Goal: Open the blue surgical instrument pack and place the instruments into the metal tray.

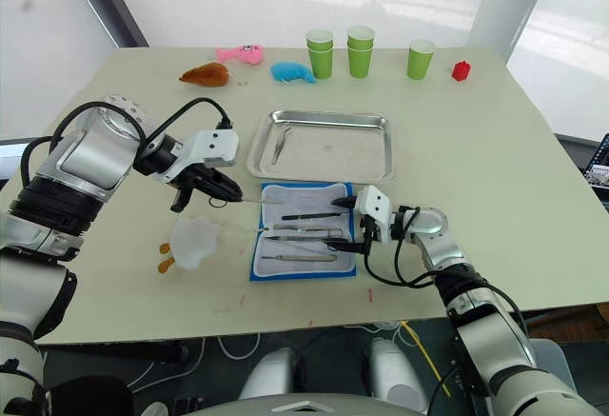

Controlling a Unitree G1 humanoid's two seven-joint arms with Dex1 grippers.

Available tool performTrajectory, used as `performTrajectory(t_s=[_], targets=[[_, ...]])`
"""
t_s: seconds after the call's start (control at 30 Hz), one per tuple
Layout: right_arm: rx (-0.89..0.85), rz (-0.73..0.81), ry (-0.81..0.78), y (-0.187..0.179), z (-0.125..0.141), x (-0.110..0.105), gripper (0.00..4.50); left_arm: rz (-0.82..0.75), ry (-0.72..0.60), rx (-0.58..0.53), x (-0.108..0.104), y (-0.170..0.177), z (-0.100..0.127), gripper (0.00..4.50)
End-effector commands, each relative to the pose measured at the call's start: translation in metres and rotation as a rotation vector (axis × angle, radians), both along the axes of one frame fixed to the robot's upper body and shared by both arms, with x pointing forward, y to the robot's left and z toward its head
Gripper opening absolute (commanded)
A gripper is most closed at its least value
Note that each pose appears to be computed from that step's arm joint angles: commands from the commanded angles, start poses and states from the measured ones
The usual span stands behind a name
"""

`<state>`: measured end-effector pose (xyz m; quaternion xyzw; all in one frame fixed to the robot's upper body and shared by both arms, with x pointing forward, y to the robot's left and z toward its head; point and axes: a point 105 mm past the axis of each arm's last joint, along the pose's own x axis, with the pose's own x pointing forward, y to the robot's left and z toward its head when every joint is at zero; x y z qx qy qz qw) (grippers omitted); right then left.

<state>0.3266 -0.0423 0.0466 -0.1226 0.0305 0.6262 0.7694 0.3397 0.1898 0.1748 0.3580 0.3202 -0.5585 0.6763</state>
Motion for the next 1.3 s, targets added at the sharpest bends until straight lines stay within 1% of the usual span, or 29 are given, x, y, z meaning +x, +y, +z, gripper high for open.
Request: performTrajectory(t_s=[0.03,0.17,0.27,0.43,0.5,0.57,0.63,0.7,0.8,0.87,1.07,1.23,1.3], targets=[[-0.245,-0.023,0.256,-0.027,-0.083,-0.033,4.50,0.038,-0.129,-0.118,0.012,-0.014,0.025,0.09],[-0.247,-0.019,0.256,-0.028,-0.083,-0.034,4.50,0.115,-0.168,-0.220,0.018,-0.027,0.029,0.09],[-0.249,-0.017,0.256,-0.028,-0.083,-0.034,4.50,0.209,-0.224,-0.295,0.028,-0.037,0.032,0.09],[-0.254,-0.012,0.255,-0.030,-0.083,-0.034,4.50,0.460,-0.314,-0.452,0.051,-0.057,0.036,0.09],[-0.255,-0.012,0.256,-0.031,-0.083,-0.034,4.50,0.557,-0.358,-0.462,0.061,-0.062,0.033,0.09],[-0.257,-0.013,0.257,-0.032,-0.083,-0.034,4.50,0.617,-0.375,-0.489,0.067,-0.068,0.031,0.09],[-0.257,-0.019,0.254,-0.034,-0.082,-0.033,4.50,0.742,-0.396,-0.528,0.084,-0.070,0.029,0.09],[-0.256,-0.022,0.254,-0.035,-0.082,-0.033,4.50,0.818,-0.405,-0.542,0.093,-0.070,0.027,0.09],[-0.256,-0.023,0.252,-0.038,-0.080,-0.032,4.50,0.895,-0.384,-0.561,0.101,-0.070,0.023,0.09],[-0.257,-0.024,0.251,-0.040,-0.079,-0.032,4.50,0.933,-0.383,-0.541,0.105,-0.070,0.017,0.09],[-0.251,-0.024,0.242,-0.044,-0.074,-0.030,4.50,1.021,-0.377,-0.511,0.112,-0.075,-0.001,0.09],[-0.247,-0.023,0.232,-0.046,-0.070,-0.028,4.50,1.106,-0.337,-0.552,0.117,-0.082,-0.008,0.09],[-0.245,-0.022,0.225,-0.046,-0.068,-0.028,4.50,1.133,-0.319,-0.557,0.118,-0.085,-0.015,0.09]])
